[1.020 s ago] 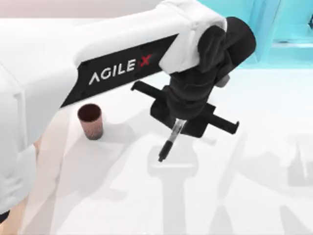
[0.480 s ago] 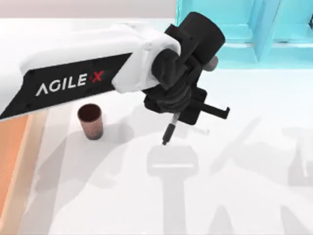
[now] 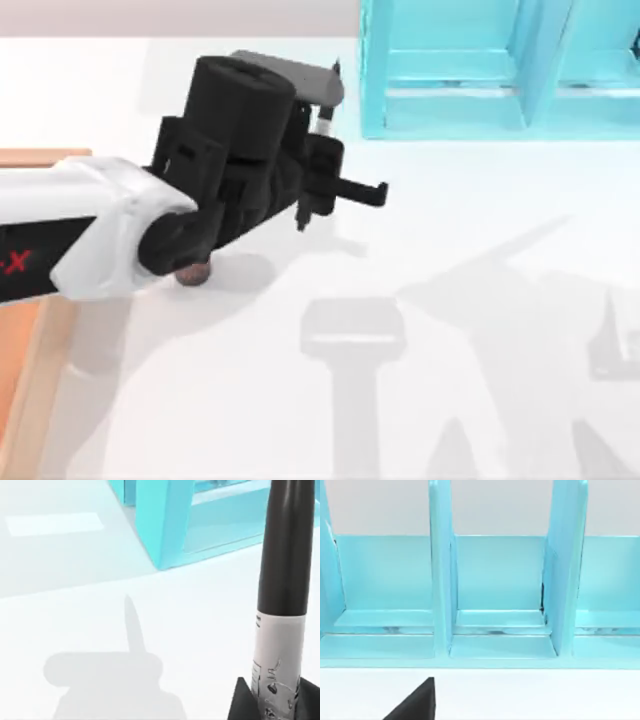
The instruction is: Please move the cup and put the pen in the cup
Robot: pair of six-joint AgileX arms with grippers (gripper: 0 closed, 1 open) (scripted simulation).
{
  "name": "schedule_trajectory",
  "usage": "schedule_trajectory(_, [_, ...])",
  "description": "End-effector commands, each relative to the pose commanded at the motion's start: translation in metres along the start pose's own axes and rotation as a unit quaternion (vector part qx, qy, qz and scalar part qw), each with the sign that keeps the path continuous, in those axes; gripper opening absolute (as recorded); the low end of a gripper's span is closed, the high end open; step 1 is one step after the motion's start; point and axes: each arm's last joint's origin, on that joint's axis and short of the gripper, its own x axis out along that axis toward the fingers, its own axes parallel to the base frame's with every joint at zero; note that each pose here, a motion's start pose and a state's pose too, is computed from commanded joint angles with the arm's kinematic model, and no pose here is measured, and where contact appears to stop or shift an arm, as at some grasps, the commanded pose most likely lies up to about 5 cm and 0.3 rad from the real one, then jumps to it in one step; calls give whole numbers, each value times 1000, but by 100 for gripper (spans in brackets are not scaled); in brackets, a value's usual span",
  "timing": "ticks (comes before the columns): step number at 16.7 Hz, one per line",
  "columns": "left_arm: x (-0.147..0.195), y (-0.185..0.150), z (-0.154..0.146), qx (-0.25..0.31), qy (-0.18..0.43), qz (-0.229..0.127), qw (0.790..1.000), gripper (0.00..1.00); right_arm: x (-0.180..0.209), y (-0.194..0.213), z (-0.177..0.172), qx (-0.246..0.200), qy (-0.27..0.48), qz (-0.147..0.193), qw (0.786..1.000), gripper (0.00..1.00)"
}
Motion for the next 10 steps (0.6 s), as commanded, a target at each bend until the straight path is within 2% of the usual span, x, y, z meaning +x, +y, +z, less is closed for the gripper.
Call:
schedule_trajectory(4, [-34, 37, -24, -3, -138, 8, 990, 0, 0, 0, 0, 0, 0, 0, 1000, 100])
schedule_trajectory(10, [-86, 73, -63, 14, -295, 41, 954, 0, 0, 0, 0, 0, 0, 0, 1000, 100])
